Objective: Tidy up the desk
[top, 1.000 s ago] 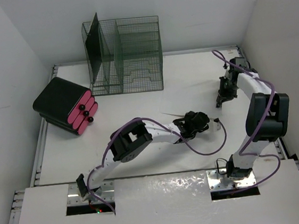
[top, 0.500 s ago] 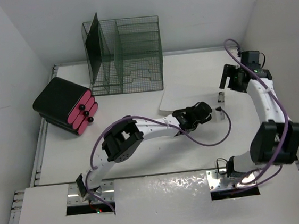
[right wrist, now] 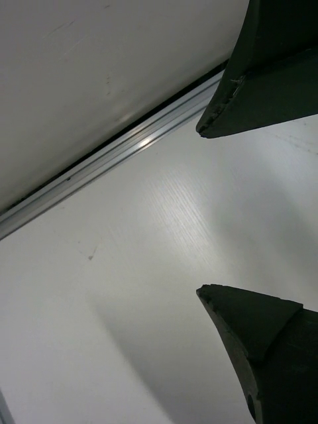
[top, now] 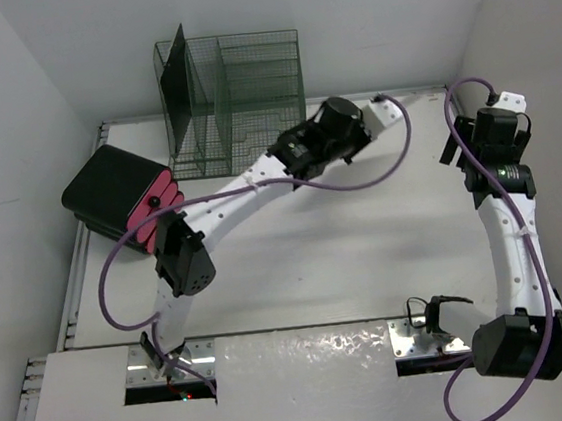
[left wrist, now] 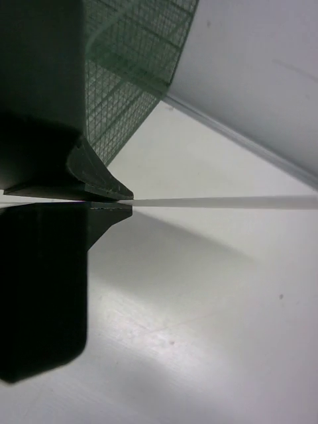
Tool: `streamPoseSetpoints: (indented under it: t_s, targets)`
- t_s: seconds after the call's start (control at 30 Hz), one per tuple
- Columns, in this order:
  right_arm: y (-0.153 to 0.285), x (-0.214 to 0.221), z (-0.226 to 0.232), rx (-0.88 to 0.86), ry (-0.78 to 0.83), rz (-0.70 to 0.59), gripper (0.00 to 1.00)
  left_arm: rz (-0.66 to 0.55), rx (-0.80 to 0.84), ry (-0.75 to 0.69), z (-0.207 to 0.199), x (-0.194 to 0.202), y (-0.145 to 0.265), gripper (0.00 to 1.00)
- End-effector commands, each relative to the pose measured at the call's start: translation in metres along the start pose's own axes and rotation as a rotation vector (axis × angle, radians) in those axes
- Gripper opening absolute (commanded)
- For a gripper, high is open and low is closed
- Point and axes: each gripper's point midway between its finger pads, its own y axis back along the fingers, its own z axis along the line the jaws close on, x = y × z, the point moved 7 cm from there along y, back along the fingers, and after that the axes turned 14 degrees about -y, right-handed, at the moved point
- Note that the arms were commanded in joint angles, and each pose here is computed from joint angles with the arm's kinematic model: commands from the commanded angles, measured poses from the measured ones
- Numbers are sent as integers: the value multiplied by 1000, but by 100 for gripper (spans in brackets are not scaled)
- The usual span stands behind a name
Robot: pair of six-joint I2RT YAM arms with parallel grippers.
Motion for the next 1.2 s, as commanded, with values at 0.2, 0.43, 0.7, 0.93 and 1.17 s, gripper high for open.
streamPoseSetpoints:
  t_s: [0.2,0.43,0.7,0.93,1.17]
  targets:
    - [-4,3,-5,21,-22,-60,88,-303,-73,244,107,-54,85,0]
    - [-12,16,-4,-2,-20,-32,87,-465,-296,302,199,-76,185,0]
    - [-23,30,7,-76,-57,34,85,-468,-481,256,239,-61,252,0]
    - [-21,28,19,-166,-67,50,83,-363,-653,177,252,-47,273,0]
    - [-24,36,22,-202,-73,71,82,-308,-748,138,262,-36,285,0]
